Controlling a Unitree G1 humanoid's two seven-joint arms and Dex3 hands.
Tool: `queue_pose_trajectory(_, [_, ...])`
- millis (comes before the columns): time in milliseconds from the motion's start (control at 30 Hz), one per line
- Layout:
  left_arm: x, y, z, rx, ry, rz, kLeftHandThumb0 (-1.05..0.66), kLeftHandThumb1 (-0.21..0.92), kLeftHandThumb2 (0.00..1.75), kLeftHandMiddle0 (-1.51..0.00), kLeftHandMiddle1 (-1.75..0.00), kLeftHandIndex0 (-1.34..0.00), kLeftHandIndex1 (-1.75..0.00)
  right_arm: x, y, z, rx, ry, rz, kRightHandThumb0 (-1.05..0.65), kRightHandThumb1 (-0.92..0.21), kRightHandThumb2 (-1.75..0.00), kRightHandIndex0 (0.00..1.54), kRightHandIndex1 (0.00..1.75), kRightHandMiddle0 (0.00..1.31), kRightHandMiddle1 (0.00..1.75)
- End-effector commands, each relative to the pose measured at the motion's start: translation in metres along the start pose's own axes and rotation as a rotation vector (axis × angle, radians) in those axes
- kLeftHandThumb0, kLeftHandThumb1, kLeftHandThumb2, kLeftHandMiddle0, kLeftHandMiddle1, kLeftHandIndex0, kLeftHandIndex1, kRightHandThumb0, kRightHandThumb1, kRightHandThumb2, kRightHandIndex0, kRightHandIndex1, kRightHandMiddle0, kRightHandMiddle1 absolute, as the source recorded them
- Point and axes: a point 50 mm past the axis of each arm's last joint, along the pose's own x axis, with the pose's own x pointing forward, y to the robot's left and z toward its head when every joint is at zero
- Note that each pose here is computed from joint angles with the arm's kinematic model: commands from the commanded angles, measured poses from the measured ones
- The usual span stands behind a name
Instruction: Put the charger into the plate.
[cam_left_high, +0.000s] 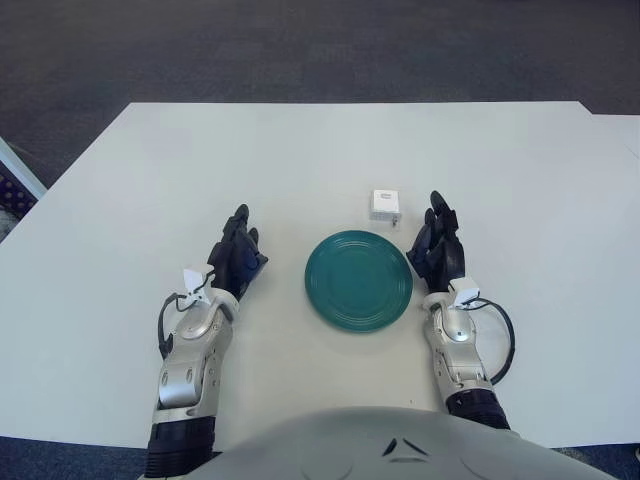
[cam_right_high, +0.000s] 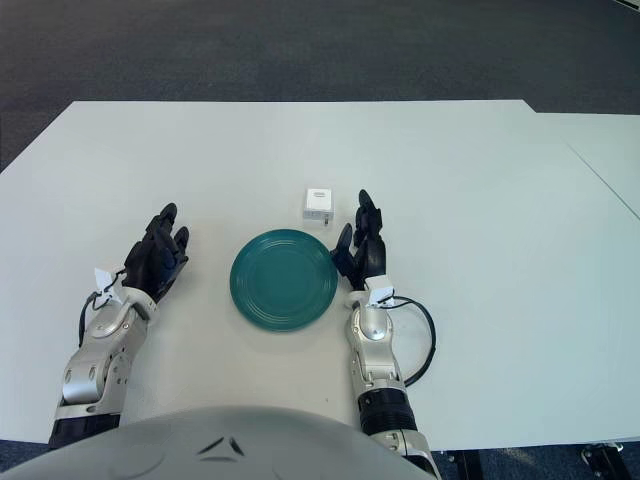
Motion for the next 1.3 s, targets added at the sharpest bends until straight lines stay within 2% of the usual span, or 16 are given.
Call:
queue_pose_trajectory(0, [-0.005, 0.003, -0.01, 0.015, 0.035, 0.027, -1.05, 0.92, 1.15, 0.0, 0.0, 0.0, 0.0, -0.012, -0.001, -0.016, 0.005, 0.096, -0.021, -0.66, -0.92, -0.92, 0.05, 0.0, 0.0, 0.32])
queue_pose_trajectory(233, [-0.005, -0.008, -0.012, 0.012, -0.024, -0.011, -1.05, 0.92, 1.21, 0.0, 0.0, 0.0, 0.0, -0.012, -0.002, -0.016, -0.006, 0.096, -0.014, -0.67, -0.92, -0.94, 0.05, 0.01, 0.0, 0.3])
queue_pose_trajectory(433, [-0.002, -0.014, -0.016, 0.025, -0.066, -0.021, -1.05, 0.92, 1.24, 0.0, 0.0, 0.0, 0.0, -0.012, -0.002, -0.016, 0.015, 0.097, -0.025, -0.66, -0.92, -0.96, 0.06, 0.01, 0.0, 0.35])
queue_pose_trajectory(567, [0.002, -0.015, -0.021, 0.008, -0.094, -0.021, -1.05, 0.92, 1.23, 0.0, 0.0, 0.0, 0.0, -0.009, -0.009, -0.02, 0.03, 0.109, -0.025, -0.65, -0.92, -0.95, 0.08, 0.01, 0.0, 0.38])
queue_pose_trajectory(733, [0.008, -0.015, -0.028, -0.045, -0.122, -0.021, -1.05, 0.92, 1.21, 0.0, 0.0, 0.0, 0.0, -0.008, -0.008, -0.021, 0.036, 0.115, -0.014, -0.65, -0.92, -0.96, 0.08, 0.01, 0.0, 0.37])
queue_pose_trajectory(1267, [0.012, -0.014, -0.04, -0.127, -0.151, -0.014, -1.05, 0.92, 1.18, 0.0, 0.0, 0.0, 0.0, -0.006, -0.012, -0.023, 0.006, 0.15, -0.003, -0.67, -0.92, -0.95, 0.04, 0.0, 0.0, 0.27])
